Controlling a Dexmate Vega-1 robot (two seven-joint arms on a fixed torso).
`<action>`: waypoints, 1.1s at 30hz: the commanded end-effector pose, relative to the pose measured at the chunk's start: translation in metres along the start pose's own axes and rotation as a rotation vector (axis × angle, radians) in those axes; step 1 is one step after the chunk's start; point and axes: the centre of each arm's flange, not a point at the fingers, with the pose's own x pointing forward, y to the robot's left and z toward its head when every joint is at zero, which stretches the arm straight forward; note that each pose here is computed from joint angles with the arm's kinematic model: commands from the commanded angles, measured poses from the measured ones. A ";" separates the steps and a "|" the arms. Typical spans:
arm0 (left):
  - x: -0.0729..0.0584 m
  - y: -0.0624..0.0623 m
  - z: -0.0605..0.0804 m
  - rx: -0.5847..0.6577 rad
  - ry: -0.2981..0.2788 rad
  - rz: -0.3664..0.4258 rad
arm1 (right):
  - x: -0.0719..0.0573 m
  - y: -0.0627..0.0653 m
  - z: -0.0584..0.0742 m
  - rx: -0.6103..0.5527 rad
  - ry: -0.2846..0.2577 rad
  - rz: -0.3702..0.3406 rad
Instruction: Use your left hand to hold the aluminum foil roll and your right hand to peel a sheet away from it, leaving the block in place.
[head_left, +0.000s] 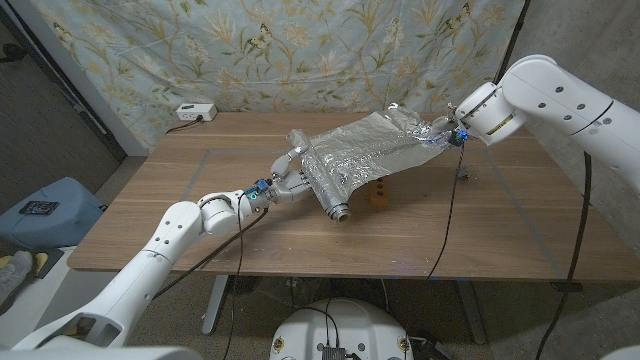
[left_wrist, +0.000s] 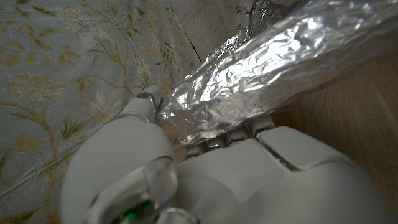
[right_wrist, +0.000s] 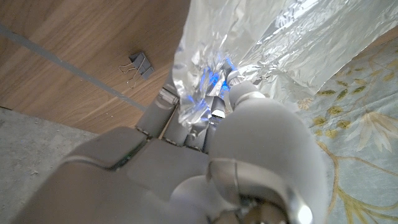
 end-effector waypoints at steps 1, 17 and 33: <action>0.002 0.000 0.001 0.021 0.007 -0.008 | -0.001 -0.002 0.000 0.029 -0.003 0.009; 0.005 0.002 0.004 0.022 0.015 -0.022 | 0.002 -0.009 0.004 0.043 -0.015 0.027; 0.008 0.007 0.008 0.007 0.018 -0.042 | 0.011 -0.008 0.009 0.026 0.009 0.057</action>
